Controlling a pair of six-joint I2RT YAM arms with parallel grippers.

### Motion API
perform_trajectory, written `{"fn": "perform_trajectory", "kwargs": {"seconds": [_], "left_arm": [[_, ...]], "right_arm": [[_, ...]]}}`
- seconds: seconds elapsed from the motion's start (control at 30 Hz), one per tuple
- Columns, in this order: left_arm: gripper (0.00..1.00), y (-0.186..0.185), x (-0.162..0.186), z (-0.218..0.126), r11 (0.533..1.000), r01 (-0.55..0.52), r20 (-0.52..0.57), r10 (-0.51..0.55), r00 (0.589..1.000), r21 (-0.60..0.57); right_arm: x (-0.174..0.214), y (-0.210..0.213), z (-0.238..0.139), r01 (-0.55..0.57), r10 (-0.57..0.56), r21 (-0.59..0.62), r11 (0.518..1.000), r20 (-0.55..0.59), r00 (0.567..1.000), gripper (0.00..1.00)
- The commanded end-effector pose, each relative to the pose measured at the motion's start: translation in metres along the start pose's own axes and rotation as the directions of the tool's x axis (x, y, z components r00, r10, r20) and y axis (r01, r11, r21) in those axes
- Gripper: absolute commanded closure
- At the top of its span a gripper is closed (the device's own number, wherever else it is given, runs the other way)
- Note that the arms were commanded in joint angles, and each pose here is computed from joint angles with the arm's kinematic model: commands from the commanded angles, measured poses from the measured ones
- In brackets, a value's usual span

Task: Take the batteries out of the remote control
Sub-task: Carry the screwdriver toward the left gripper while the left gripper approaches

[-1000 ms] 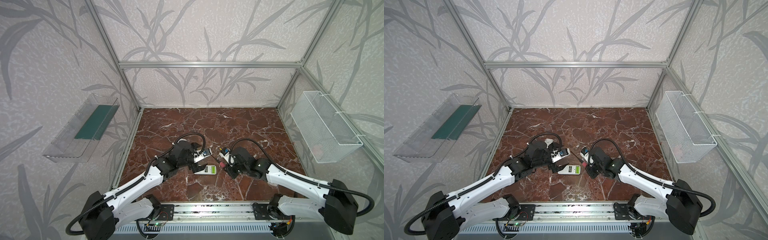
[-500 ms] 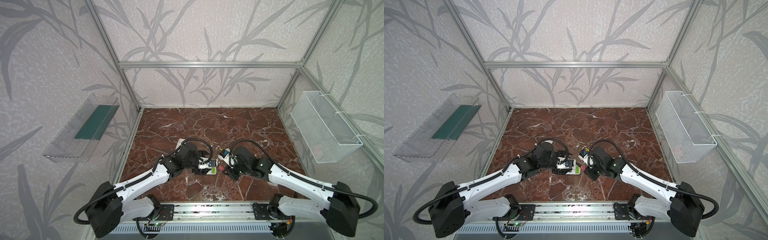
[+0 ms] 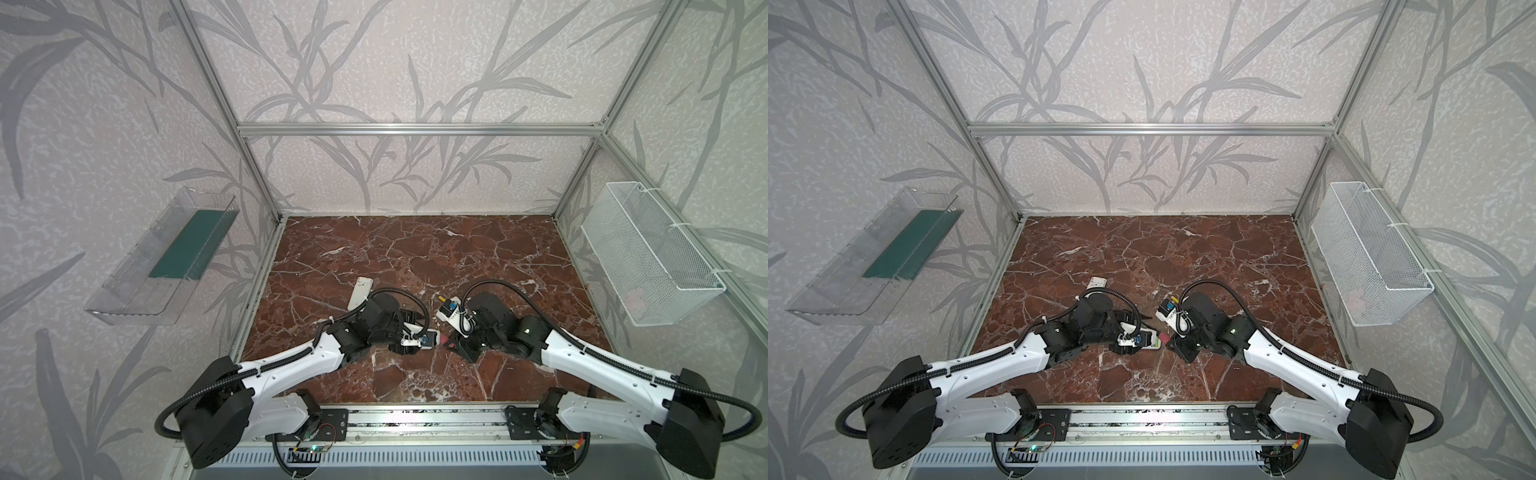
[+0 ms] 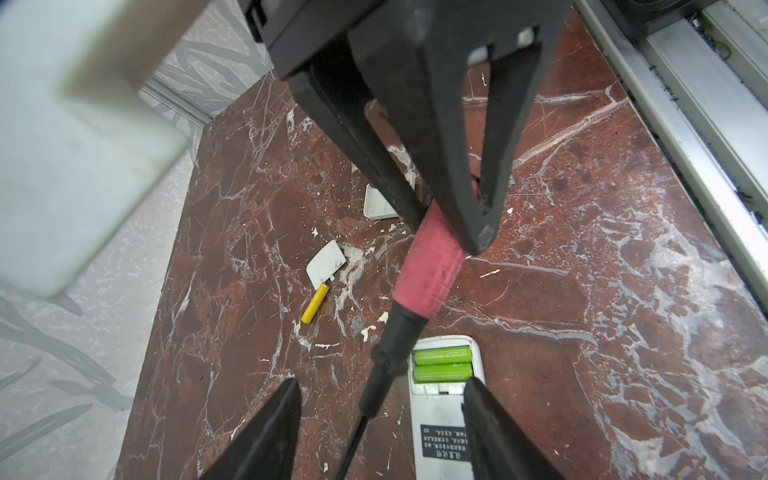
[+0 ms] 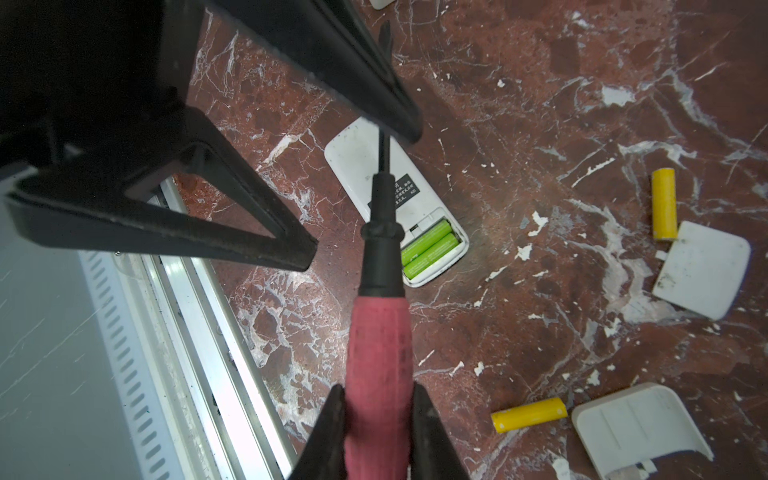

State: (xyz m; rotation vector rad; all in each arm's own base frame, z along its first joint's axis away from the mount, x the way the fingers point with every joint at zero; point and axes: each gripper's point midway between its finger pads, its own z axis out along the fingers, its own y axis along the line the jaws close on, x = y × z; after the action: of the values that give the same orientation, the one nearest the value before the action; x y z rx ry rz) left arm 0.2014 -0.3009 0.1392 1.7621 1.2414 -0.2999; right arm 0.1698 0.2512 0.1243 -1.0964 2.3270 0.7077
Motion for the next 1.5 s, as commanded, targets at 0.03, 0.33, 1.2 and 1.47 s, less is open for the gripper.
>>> {"fn": "perform_trajectory", "kwargs": {"seconds": [0.03, 0.33, 1.2, 1.47], "left_arm": [[0.37, 0.0, 0.002, 0.003, 0.999, -0.047, -0.001, 0.047, 0.999, -0.01], [0.37, 0.0, 0.001, 0.003, 0.998, -0.055, 0.006, 0.055, 0.998, -0.017], [0.6, 0.006, 0.003, 0.004, 0.995, -0.081, -0.003, 0.081, 0.997, -0.051], [0.73, 0.006, 0.005, 0.006, 0.994, -0.095, -0.016, 0.094, 0.995, -0.045]], "right_arm": [[-0.018, 0.008, -0.013, 0.025, -0.024, -0.025, 0.999, 0.054, 0.998, 0.95], [-0.02, 0.008, -0.016, 0.028, -0.027, -0.024, 0.999, 0.064, 0.998, 0.95], [-0.028, 0.013, -0.018, 0.035, -0.031, -0.052, 0.998, 0.083, 0.996, 0.95], [-0.028, 0.013, -0.016, 0.041, -0.037, -0.059, 0.997, 0.075, 0.997, 0.95]]}}
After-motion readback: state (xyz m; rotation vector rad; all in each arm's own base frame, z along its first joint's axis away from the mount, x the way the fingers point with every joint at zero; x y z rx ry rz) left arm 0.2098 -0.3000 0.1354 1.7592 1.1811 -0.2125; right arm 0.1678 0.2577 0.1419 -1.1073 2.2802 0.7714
